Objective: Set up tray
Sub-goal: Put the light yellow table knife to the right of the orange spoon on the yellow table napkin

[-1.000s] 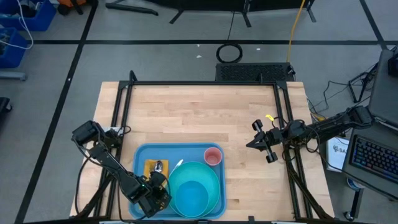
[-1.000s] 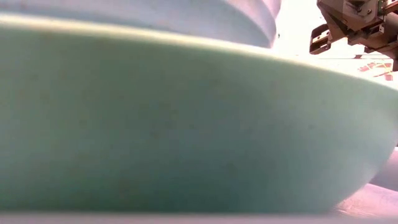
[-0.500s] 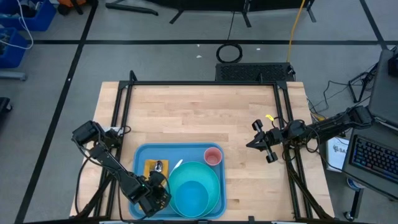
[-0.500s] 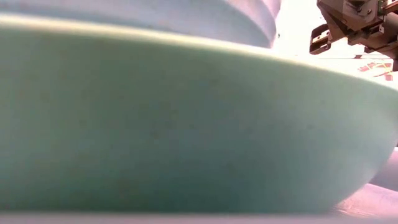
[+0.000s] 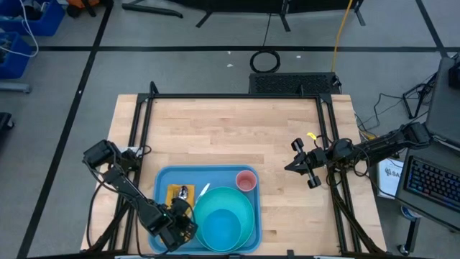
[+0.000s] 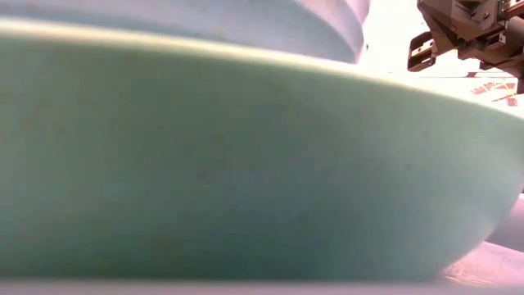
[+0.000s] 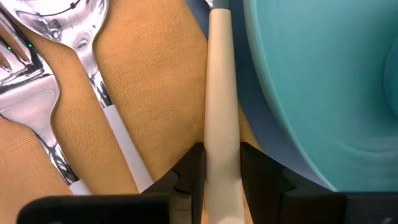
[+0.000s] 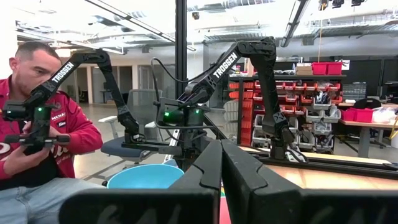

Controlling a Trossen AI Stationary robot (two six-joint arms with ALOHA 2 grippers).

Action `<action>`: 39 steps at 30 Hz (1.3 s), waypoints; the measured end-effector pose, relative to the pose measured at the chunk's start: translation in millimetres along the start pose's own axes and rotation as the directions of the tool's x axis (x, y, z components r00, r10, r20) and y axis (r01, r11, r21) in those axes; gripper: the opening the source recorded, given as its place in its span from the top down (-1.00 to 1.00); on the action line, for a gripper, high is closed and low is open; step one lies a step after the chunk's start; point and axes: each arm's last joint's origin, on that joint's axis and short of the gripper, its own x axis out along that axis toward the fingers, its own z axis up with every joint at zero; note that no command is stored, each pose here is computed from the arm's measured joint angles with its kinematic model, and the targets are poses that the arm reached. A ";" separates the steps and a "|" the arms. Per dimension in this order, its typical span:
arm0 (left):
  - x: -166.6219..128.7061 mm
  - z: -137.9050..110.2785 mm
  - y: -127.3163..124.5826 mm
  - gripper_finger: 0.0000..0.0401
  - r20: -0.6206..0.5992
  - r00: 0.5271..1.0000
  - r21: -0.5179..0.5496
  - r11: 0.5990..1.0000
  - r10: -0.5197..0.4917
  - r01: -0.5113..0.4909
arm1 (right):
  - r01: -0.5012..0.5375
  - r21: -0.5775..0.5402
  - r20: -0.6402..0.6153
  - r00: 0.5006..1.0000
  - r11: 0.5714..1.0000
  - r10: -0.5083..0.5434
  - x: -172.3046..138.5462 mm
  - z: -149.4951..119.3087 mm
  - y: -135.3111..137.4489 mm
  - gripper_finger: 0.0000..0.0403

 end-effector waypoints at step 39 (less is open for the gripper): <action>-2.8 0.1 -2.4 0.56 0.084 0.996 -0.112 0.993 -0.022 0.032 | 0.001 0.000 0.000 1.000 1.000 -0.001 0.0 0.0 0.0 1.00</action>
